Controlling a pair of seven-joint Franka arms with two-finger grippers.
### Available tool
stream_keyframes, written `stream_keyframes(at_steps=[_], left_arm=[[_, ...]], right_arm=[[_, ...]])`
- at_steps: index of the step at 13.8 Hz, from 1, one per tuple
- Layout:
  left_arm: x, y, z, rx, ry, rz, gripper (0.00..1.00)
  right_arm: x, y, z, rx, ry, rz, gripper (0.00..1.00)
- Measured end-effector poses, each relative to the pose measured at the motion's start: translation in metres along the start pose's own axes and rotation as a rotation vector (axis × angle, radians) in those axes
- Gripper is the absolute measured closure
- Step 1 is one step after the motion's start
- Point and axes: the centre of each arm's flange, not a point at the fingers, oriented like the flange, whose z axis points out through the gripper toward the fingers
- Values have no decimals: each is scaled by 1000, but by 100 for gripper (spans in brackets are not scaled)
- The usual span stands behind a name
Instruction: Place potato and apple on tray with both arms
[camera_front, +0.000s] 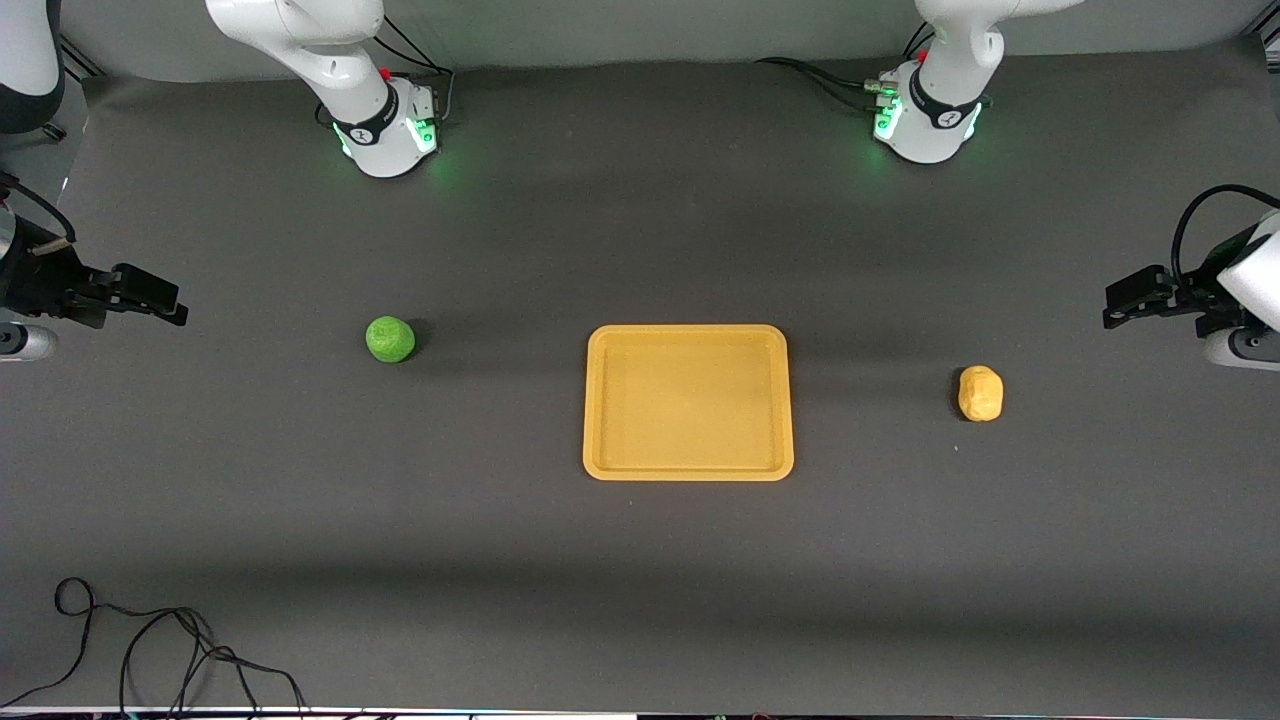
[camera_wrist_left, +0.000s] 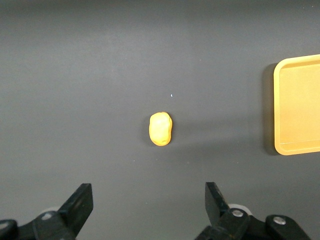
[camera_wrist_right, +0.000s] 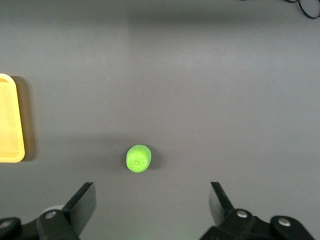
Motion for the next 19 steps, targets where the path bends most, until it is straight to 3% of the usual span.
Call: stream_keyframes(at_steps=[4,8,11,13,17,19], left_arm=[[4,-1,-3,5,36,0,0],[4,-5,15,0,3,-7,0],[6,-14,77,1,12,-22,0],[1,-12,135,-6,-28,-19,0],[5,-12,228,-16,-37,-15,0],[13,-13,268,-15,4,-13,0]], right_arm=[[0,0,0,0,0,0,0],[0,-1,0,0,-1,-2,0],[0,-1,1,0,-2,-2,0],[0,-1,1,0,-2,-2,0],[1,-1,1,0,-2,-2,0],[1,-1,1,0,-2,-2,0]])
